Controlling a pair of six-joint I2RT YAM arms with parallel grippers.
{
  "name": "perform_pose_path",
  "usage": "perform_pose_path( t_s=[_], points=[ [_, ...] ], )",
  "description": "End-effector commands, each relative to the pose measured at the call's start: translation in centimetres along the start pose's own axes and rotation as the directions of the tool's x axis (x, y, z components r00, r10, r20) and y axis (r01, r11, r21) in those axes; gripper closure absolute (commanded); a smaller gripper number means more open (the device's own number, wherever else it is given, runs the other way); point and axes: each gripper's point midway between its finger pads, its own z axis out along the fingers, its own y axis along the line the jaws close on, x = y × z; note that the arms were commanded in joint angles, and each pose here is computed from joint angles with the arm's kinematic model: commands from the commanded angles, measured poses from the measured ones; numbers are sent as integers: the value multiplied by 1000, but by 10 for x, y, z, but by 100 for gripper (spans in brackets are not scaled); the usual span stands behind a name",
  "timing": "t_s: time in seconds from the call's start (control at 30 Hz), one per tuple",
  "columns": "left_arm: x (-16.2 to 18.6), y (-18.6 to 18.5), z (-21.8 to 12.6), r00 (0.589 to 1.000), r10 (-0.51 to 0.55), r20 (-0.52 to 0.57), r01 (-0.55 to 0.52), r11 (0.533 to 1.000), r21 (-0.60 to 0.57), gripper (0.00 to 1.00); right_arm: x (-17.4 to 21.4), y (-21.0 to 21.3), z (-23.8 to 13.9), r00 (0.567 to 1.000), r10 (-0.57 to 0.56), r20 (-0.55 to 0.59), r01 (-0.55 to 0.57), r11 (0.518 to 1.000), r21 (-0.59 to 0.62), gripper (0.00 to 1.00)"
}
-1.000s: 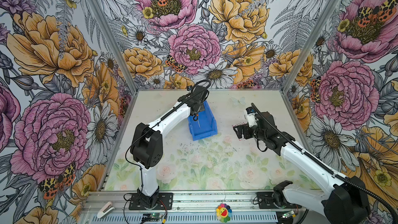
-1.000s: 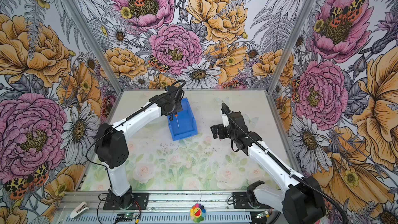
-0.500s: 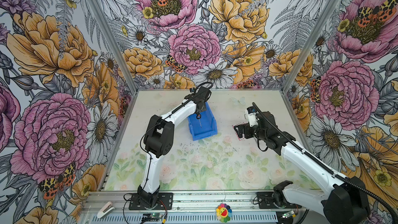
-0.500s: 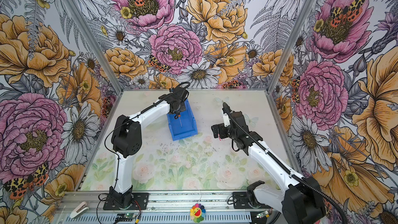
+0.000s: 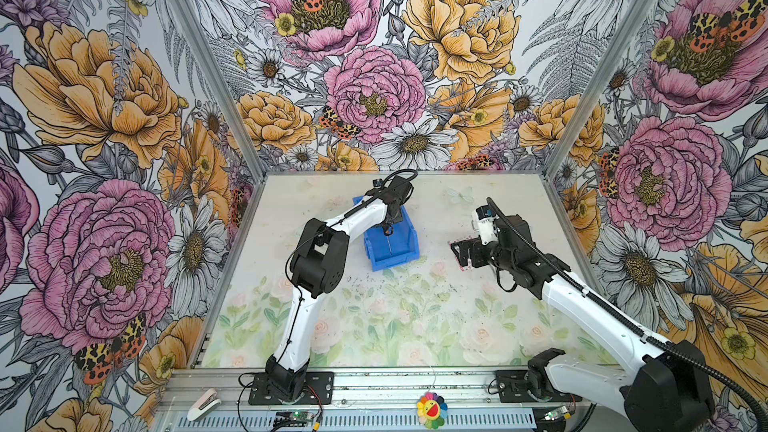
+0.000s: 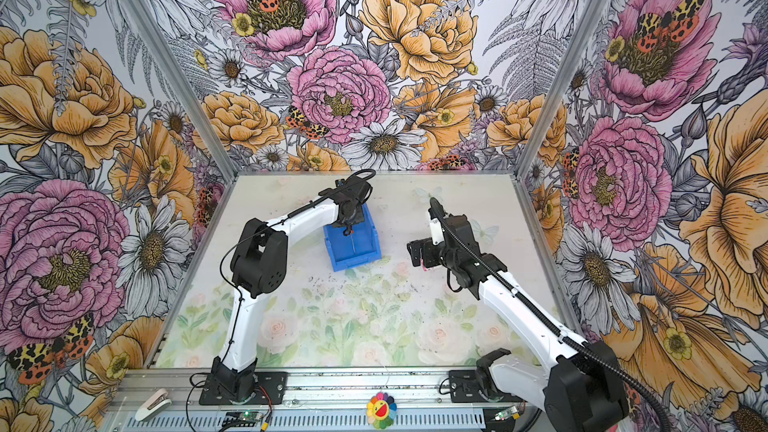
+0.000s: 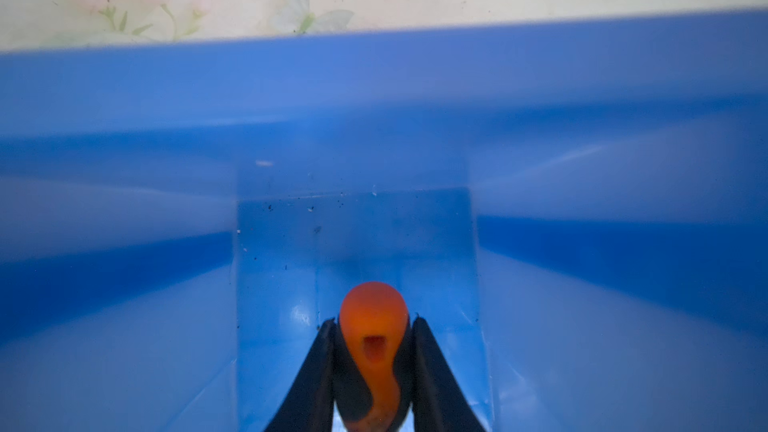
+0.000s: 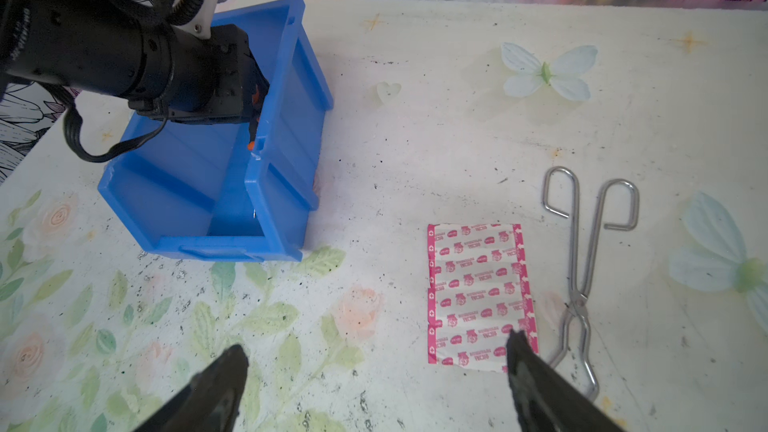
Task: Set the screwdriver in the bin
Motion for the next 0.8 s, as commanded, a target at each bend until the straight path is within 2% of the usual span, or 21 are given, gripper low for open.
perform_pose_path(
  t_s=[0.0, 0.27, 0.4, 0.6, 0.77],
  points=[
    [-2, -9, -2, 1000, -16, 3, 16, 999, 30, 95, -11, 1, -1, 1000, 5, 24, -5, 1000, -3, 2],
    [-3, -11, -8, 1000, -8, 9, 8, 999, 39, 72, -12, 0, -3, 999, 3, 33, -3, 1000, 4, 2],
    [-7, -14, -15, 1000, 6, 26, -7, 999, 48, 67, -12, -1, -5, 999, -1, 39, 1, 1000, 6, 2],
    [-16, -23, -42, 996, 33, 80, -38, 997, 69, 54, -15, 1, -10, 999, 0, 53, 0, 1000, -1, 2],
    [-23, -28, -76, 988, 61, 140, -74, 993, 88, 38, -17, 3, -12, 998, 5, 61, -5, 1000, -12, 2]
  ],
)
